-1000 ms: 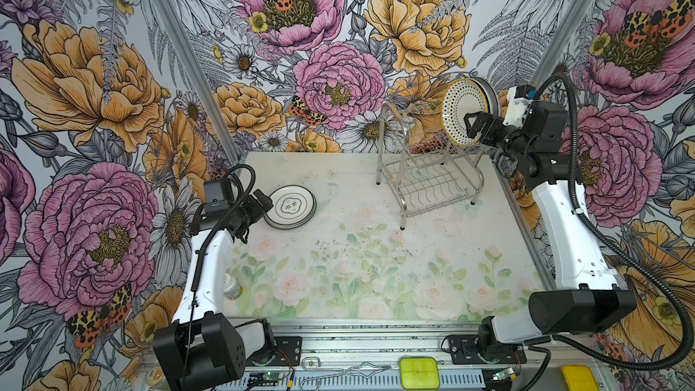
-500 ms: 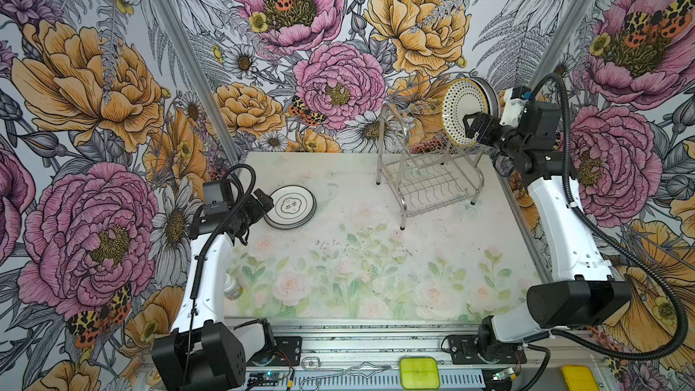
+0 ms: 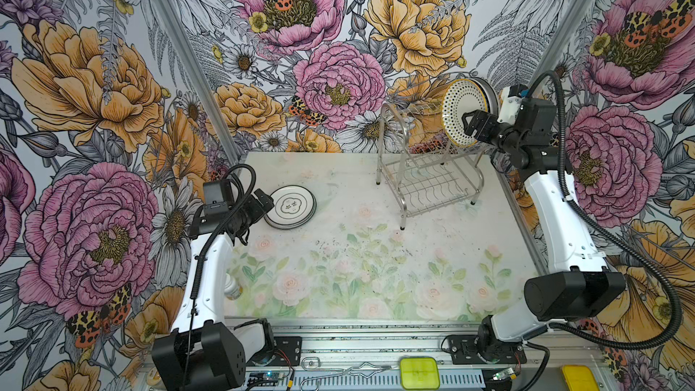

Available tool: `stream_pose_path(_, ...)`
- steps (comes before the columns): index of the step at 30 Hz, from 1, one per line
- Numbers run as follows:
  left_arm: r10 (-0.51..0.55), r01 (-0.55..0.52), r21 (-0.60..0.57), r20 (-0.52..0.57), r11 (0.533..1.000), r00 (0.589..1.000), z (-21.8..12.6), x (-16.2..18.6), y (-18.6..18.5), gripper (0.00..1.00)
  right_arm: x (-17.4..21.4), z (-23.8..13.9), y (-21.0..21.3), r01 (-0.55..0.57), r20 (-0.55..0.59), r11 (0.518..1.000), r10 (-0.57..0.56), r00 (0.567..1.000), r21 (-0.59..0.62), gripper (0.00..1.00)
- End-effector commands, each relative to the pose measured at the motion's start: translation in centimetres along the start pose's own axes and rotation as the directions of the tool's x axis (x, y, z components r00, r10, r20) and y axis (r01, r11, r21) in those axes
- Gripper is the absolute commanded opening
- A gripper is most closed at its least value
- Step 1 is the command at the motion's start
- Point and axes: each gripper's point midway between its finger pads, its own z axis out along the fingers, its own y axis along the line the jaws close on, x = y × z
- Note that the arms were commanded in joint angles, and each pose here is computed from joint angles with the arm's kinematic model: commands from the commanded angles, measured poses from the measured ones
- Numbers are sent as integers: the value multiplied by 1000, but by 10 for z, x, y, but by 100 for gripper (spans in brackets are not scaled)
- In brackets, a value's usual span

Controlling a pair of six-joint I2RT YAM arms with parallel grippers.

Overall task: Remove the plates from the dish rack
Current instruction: 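Move the right gripper down onto the yellow-rimmed dotted plate's rim in the rack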

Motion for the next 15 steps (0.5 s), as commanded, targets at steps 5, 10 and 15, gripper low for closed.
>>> stream_pose_path(5,16,-15,17,-20,1000,1000,2,7,-3,99,-12,3,4,21,39,999,-22,999,26,90)
stream_pose_path(10,16,-16,19,-20,1000,1000,1,6,-3,99,-12,0,0,91,61,986,-101,993,141,86)
stream_pose_path(15,16,-16,21,-24,1000,1000,2,7,-4,99,-7,4,-10,146,51,953,-165,985,264,82)
